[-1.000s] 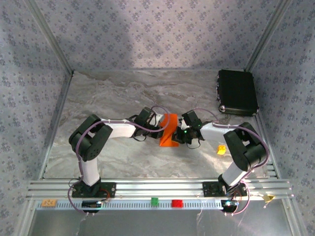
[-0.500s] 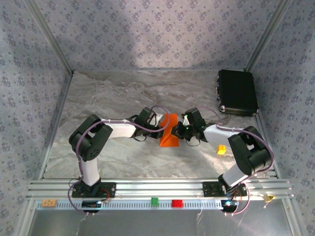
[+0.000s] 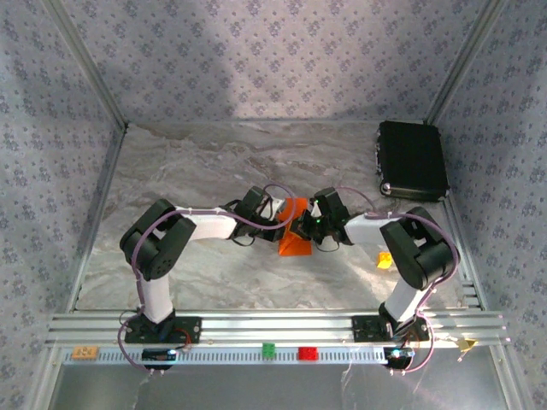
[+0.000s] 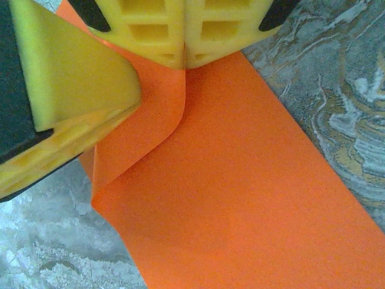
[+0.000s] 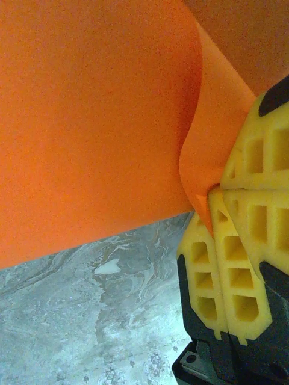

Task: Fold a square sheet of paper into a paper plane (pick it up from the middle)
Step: Fold the triangle a second time at the center of the table.

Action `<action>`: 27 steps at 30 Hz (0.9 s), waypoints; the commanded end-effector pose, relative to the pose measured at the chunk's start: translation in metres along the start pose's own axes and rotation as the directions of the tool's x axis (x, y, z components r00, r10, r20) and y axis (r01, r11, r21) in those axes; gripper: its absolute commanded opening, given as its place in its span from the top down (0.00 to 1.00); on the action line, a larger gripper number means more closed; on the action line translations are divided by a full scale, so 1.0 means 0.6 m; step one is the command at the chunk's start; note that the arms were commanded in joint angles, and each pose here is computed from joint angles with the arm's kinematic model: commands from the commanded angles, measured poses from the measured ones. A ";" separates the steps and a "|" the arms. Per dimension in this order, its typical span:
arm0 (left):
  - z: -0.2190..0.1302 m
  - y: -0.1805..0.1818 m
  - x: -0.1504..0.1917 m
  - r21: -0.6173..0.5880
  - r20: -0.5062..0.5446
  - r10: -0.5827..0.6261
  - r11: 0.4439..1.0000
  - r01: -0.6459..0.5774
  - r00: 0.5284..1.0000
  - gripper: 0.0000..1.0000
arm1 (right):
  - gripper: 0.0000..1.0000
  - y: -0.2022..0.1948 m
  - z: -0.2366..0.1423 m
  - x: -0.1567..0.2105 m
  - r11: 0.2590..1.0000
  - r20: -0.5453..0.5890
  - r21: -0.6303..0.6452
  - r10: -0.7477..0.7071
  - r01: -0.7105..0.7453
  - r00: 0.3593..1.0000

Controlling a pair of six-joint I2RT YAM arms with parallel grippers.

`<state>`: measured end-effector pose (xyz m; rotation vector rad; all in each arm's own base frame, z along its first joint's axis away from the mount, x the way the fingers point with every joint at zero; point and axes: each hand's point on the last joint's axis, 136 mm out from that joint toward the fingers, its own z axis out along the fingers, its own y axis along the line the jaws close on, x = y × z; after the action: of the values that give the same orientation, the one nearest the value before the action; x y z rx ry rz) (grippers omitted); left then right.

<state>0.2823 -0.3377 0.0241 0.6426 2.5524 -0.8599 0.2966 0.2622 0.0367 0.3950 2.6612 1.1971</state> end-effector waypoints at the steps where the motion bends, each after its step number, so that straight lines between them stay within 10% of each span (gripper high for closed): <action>1: 0.010 0.003 0.016 -0.010 -0.044 -0.009 1.000 0.009 0.999 0.95 | 1.00 -0.002 0.002 0.000 1.000 -0.007 0.008 0.003 -0.003 1.000; 27: 0.012 0.005 0.019 -0.013 -0.059 -0.009 1.000 0.008 0.998 0.95 | 0.99 -0.037 -0.021 -0.036 0.999 0.055 0.011 0.040 -0.041 0.998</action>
<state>0.2830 -0.3392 0.0239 0.6451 2.5533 -0.8645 0.3068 0.2355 0.0304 0.4846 2.6237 1.1773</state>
